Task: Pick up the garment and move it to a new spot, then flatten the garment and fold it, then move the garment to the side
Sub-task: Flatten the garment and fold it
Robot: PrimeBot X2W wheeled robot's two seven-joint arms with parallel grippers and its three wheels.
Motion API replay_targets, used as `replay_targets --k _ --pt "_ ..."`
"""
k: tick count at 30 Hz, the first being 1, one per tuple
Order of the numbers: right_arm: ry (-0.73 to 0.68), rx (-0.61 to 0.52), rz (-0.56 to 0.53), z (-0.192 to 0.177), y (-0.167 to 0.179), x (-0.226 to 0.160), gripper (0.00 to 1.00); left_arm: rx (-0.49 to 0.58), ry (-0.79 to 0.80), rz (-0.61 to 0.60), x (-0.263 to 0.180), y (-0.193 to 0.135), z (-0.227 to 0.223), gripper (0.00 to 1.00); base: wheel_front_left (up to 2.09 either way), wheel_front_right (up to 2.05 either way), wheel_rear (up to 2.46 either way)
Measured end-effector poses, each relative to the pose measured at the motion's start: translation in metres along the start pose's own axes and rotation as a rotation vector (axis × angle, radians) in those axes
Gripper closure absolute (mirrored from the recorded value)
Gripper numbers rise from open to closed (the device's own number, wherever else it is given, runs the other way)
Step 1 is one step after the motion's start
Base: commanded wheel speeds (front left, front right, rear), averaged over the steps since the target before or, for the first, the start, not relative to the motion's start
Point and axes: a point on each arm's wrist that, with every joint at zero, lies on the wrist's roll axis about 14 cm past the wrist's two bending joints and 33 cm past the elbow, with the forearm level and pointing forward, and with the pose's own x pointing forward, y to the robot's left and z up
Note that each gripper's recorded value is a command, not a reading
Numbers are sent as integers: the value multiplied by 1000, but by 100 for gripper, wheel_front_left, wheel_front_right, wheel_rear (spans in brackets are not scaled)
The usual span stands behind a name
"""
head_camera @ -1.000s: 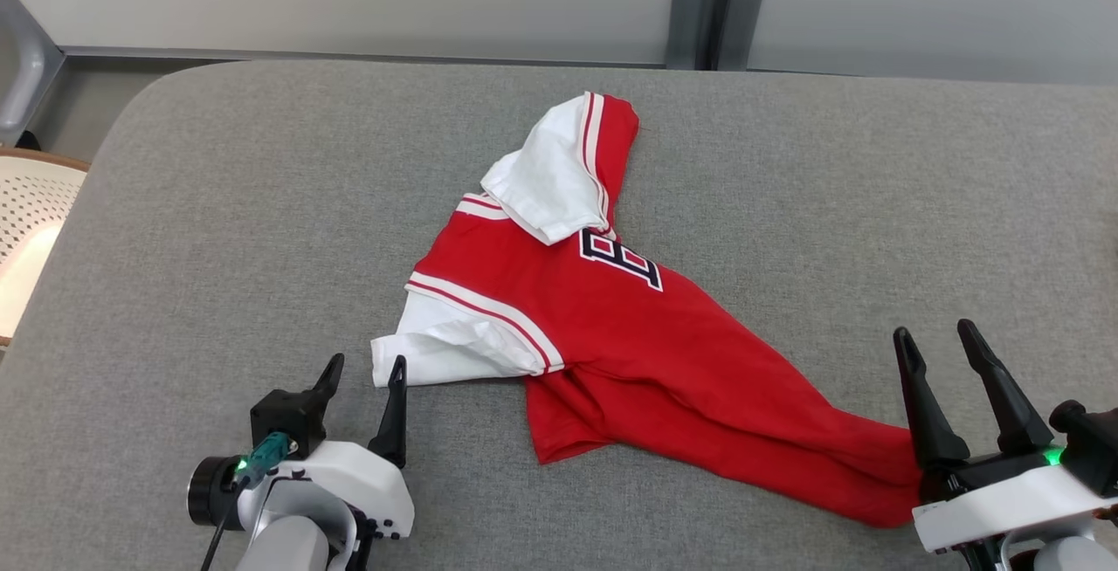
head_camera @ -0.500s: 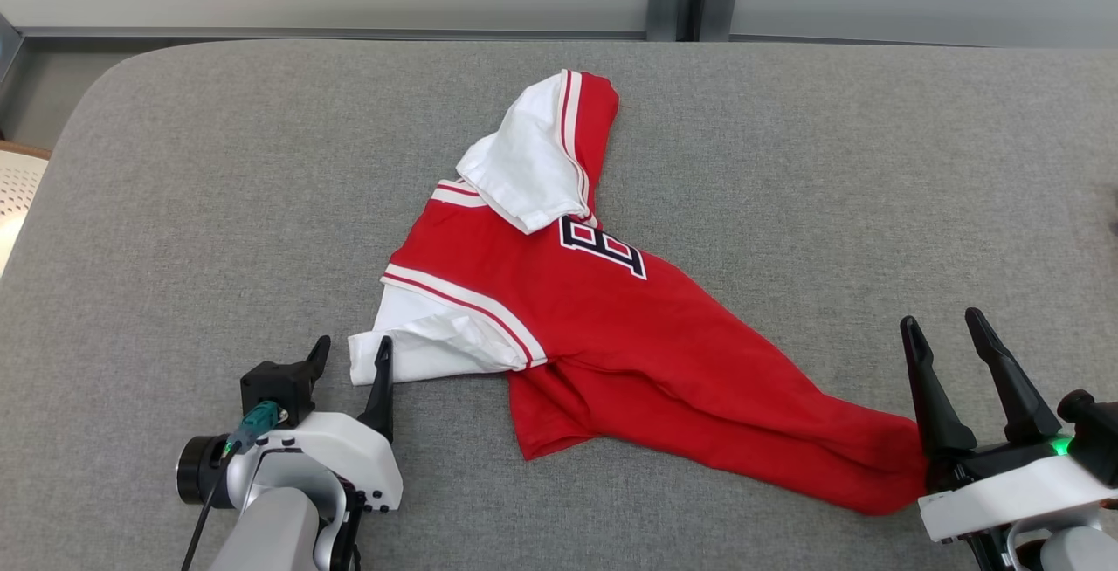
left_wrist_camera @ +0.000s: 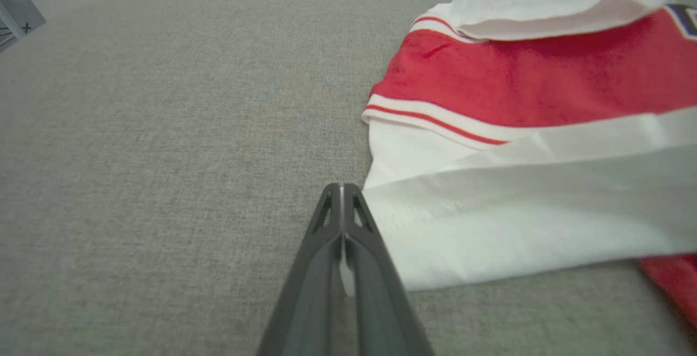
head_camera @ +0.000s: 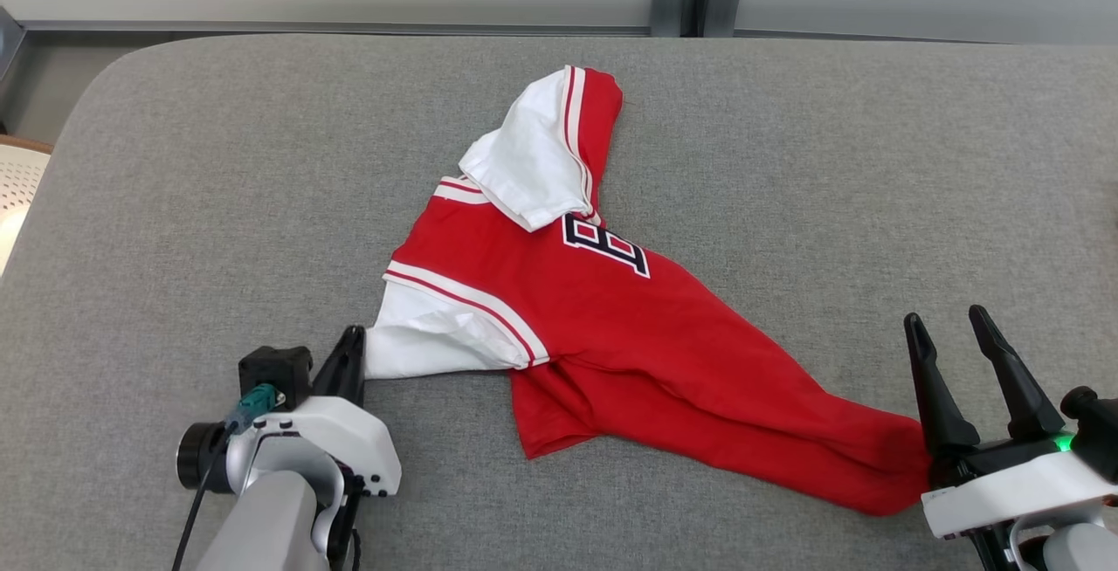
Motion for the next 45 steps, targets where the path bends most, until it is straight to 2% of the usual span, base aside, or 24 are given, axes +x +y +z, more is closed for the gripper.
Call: replay_targets --k 11,18,23,28,35,45 --pt "15 -30 -5 0 -6 -13 0 -14 -247 -5 -7 -3 69 100 0 0 0" --pt "170 -192 102 -26 -4 -49 0 -1 -361 -21 -16 -9 100 100 0 0 0" --pt "312 -314 183 -48 -6 -75 0 4 -382 -39 -17 -15 107 100 0 0 0" --pt "391 -350 175 -61 -16 -84 0 2 -386 -62 -18 -23 108 100 0 0 0" --pt "447 -434 242 -73 -9 -86 0 2 -387 -74 -20 -28 109 100 0 0 0" --pt "422 -528 252 -72 -12 -72 0 8 -378 -75 -19 -29 106 100 0 0 0"
